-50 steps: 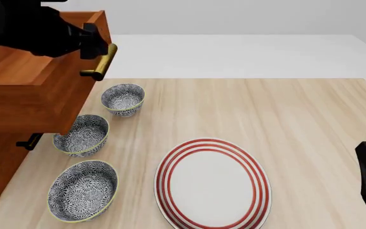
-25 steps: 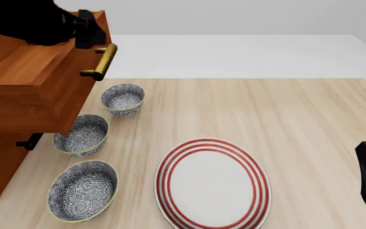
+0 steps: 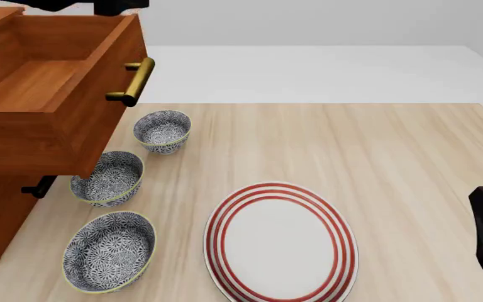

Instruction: Open the top drawer of the cabinet.

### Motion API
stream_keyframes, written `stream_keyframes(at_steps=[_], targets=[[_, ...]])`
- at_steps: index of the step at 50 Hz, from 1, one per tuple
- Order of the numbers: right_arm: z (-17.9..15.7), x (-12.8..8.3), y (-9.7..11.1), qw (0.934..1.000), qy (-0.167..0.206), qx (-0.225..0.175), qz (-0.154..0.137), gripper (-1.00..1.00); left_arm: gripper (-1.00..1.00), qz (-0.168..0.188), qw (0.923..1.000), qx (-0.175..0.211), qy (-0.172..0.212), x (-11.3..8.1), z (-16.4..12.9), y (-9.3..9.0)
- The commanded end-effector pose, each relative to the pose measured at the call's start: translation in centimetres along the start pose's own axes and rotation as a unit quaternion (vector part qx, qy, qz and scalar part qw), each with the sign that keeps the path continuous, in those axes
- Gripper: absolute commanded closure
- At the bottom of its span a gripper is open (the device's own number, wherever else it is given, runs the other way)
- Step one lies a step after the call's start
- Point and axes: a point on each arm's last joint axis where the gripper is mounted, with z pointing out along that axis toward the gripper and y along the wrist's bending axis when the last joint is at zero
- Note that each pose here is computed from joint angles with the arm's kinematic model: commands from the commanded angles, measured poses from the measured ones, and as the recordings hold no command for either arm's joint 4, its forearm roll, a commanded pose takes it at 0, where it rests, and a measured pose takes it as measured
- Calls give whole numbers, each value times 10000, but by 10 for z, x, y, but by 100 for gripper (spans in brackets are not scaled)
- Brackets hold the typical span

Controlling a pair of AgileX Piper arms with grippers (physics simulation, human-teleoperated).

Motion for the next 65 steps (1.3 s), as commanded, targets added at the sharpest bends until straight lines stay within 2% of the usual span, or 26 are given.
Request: stream_keyframes(at_steps=[1,24,37,50,65], targets=[[0,0,0,10000,0,-1,0,-100,-100,60,9999,90,-53,-1,-6,-4],[0,0,0,10000,0,0,0,-100,-100,188,9992,115,-327,8,-31,-4],[0,0,0,10000,0,-1,0,-100,-100,190,9984,90,-524,4,-49,-3],[0,0,0,10000,0,0,0,-100,-100,275,9979,101,-586,18,-57,-3],[0,0,0,10000,-1,0,1,-100,-100,209,9960,25,-872,34,-73,2]])
